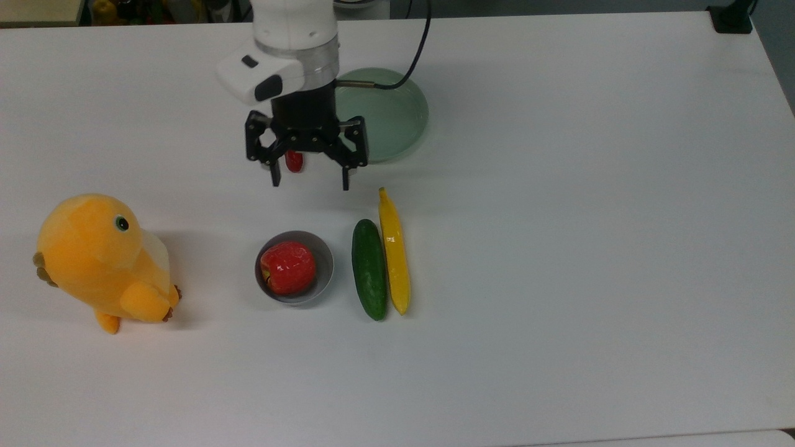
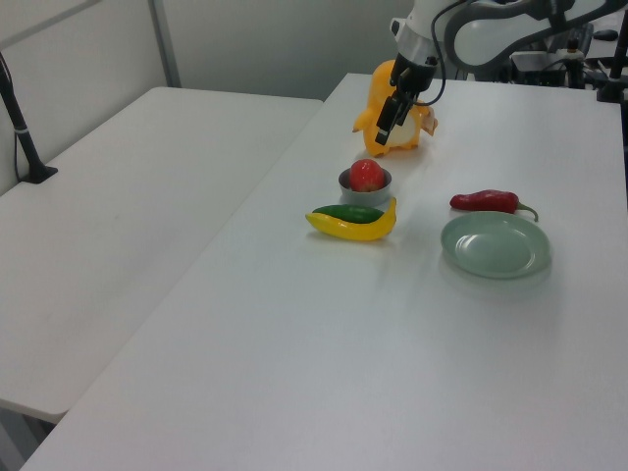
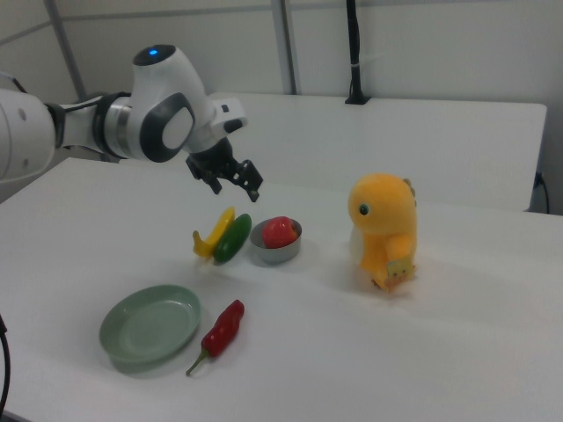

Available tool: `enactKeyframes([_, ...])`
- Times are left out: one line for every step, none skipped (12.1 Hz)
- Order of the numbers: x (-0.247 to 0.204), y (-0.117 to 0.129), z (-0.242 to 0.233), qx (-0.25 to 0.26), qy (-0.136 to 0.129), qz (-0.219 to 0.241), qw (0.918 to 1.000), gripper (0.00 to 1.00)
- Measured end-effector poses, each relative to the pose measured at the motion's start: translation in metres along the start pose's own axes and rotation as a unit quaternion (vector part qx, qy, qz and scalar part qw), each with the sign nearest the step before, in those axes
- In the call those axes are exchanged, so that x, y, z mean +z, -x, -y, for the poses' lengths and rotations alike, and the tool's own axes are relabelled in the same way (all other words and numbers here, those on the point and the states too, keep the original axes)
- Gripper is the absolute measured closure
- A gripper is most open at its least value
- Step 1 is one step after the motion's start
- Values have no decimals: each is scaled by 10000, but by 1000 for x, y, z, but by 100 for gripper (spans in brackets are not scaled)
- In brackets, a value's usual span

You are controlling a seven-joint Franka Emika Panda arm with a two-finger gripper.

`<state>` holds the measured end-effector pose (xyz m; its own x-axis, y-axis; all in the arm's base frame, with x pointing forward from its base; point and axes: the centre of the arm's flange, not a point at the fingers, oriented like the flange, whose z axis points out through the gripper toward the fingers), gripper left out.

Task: Red apple placed in the center of the desktop
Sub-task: 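Move the gripper from above the green plate over the grey bowl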

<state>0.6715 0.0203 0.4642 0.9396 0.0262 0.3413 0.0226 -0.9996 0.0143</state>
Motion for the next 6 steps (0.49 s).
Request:
enactKeyframes([8, -5, -12, -369, 39, 11, 9993, 0])
enactKeyframes([15, -8, -23, -675, 69, 17, 9977, 0])
enactKeyframes([24, -12, -31, -922, 91, 30, 9957, 0])
enactKeyframes([34, -15, -35, -1160, 104, 68, 9932, 0])
enactKeyframes([48, -16, -38, -1446, 152, 143, 9893, 0])
enactKeyframes([53, -16, -40, -1562, 187, 176, 9874, 0])
